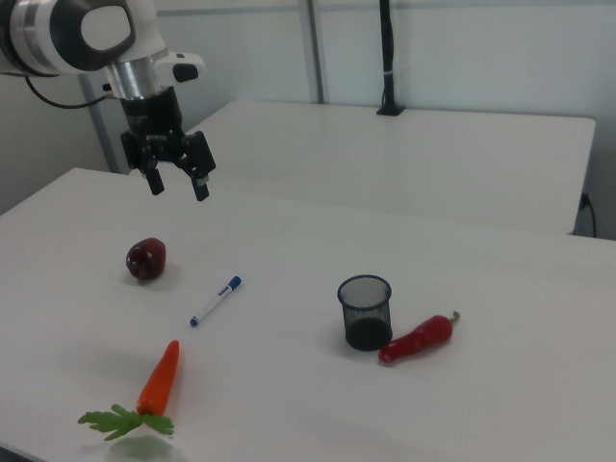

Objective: Place marker
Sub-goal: 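Lower the open gripper down over the white marker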

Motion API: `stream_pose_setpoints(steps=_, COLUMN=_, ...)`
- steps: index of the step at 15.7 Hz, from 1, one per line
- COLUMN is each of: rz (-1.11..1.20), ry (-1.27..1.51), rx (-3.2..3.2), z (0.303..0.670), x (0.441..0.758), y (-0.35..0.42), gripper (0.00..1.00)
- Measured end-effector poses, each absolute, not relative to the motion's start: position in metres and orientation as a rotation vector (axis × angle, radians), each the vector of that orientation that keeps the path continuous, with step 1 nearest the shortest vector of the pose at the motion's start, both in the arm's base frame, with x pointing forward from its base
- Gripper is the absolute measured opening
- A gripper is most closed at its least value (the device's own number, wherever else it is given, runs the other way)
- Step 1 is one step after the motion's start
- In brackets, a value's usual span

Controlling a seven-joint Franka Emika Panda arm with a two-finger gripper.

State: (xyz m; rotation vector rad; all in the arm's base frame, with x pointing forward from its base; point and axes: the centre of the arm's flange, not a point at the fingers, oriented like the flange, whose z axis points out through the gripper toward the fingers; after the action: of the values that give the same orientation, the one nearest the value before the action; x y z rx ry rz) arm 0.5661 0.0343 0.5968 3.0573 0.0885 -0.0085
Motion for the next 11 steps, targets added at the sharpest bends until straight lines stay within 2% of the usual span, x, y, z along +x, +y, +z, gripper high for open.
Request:
stream_pose_setpoints(steps=6, rz=0.056, ry=0.089, rx=3.06, z=0.563, x=0.595, y=0.04, gripper=1.0)
stream_pose_setpoints(steps=11, rz=0.063, ry=-0.018, rx=3.063, z=0.497, x=0.629, y=0.046, gripper=1.0)
